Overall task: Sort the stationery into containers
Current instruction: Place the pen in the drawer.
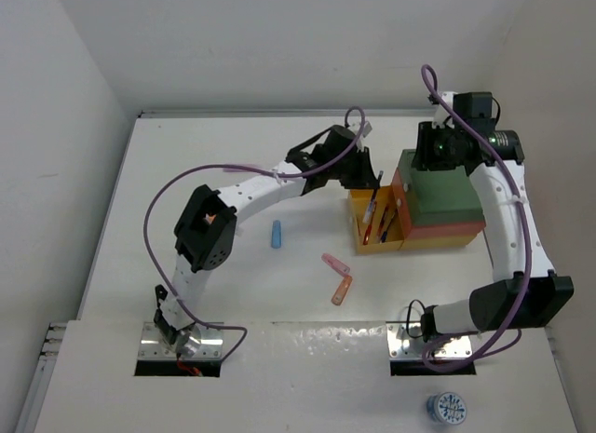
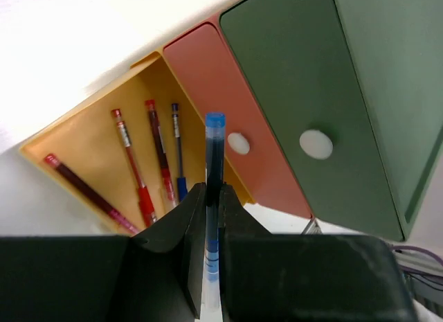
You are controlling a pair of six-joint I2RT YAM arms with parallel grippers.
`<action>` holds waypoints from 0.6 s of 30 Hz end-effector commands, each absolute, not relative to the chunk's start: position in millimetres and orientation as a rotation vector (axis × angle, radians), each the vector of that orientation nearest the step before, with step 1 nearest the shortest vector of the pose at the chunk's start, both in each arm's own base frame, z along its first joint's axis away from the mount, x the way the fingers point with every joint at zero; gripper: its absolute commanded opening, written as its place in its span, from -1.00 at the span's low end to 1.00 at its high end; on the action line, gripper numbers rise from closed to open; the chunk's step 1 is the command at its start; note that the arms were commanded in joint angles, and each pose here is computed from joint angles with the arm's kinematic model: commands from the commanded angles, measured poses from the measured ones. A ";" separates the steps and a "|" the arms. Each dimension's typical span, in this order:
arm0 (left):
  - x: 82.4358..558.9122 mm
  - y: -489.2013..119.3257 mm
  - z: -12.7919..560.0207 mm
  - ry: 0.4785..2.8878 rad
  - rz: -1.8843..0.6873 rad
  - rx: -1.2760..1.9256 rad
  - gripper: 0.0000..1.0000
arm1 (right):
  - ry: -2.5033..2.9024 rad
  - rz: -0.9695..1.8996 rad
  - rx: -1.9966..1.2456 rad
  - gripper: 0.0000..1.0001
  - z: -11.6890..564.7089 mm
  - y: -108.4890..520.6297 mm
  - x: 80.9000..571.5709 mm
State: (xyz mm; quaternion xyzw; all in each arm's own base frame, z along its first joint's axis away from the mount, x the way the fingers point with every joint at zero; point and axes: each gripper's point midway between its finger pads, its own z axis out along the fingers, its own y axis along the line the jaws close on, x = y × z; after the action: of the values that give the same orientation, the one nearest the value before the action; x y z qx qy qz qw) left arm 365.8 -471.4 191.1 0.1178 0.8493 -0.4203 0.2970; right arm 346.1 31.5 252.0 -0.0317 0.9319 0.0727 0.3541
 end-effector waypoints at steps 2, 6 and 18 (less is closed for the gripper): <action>373.0 -494.7 205.4 2.192 -1.162 0.274 -0.96 | 2.300 0.001 -0.070 -0.37 282.1 6.9 351.9; 373.6 -493.8 187.2 2.232 -1.096 0.262 -0.64 | 2.333 -0.049 -0.083 -0.46 272.4 0.4 346.9; 406.9 -427.5 212.6 2.185 -0.965 0.187 0.07 | 2.420 -0.079 -0.177 -0.57 230.1 2.6 335.5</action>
State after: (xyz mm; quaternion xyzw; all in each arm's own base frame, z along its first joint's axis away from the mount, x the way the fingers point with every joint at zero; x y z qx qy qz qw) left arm 384.4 -467.6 147.5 0.0959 0.8750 -0.3626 0.3061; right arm 329.8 7.3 221.8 -0.0575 0.9446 -0.0097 0.3231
